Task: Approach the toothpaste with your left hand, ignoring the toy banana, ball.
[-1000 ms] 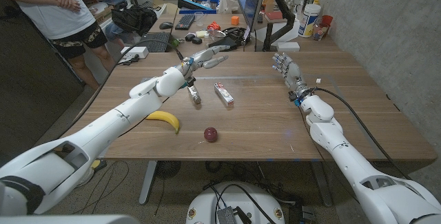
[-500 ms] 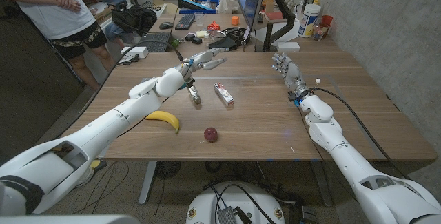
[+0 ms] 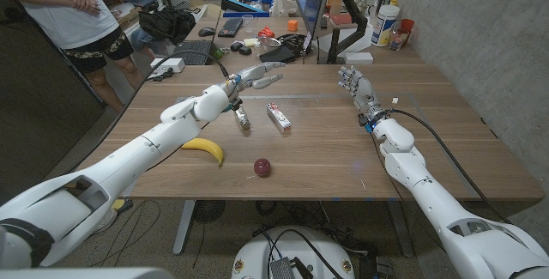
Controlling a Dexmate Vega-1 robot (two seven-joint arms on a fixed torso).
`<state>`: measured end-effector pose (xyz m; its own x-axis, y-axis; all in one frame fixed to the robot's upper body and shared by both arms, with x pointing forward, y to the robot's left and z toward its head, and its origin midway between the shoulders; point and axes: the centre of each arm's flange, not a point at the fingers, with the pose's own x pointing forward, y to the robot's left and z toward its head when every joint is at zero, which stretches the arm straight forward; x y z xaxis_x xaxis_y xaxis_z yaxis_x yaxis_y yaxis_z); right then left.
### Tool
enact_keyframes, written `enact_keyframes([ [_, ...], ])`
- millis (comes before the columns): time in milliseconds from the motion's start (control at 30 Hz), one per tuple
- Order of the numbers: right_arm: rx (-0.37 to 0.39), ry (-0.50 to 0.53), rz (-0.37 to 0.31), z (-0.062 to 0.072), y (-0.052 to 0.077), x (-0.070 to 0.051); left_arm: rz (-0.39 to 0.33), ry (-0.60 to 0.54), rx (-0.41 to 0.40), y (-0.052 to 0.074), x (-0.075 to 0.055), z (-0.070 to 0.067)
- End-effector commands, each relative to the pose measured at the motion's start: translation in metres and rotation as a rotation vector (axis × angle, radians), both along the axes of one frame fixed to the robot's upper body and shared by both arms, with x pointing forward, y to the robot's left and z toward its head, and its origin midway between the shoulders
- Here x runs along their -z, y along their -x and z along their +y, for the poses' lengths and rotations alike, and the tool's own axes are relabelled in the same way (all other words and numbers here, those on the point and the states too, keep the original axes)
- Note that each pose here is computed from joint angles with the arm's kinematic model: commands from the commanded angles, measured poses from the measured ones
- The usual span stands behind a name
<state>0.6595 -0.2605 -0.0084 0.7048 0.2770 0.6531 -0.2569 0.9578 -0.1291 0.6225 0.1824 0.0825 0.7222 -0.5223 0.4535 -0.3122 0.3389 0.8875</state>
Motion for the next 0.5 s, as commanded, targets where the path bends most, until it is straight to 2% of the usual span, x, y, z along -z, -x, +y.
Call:
enact_keyframes([
  [33,0.001,0.001,-0.003,-0.0005,0.0010,-0.0001,0.008,-0.013,-0.005,0.0001,0.0027,-0.0009],
  [500,0.001,0.002,-0.001,-0.0004,0.0001,0.0011,0.027,-0.039,-0.015,-0.0004,0.0060,-0.0026],
])
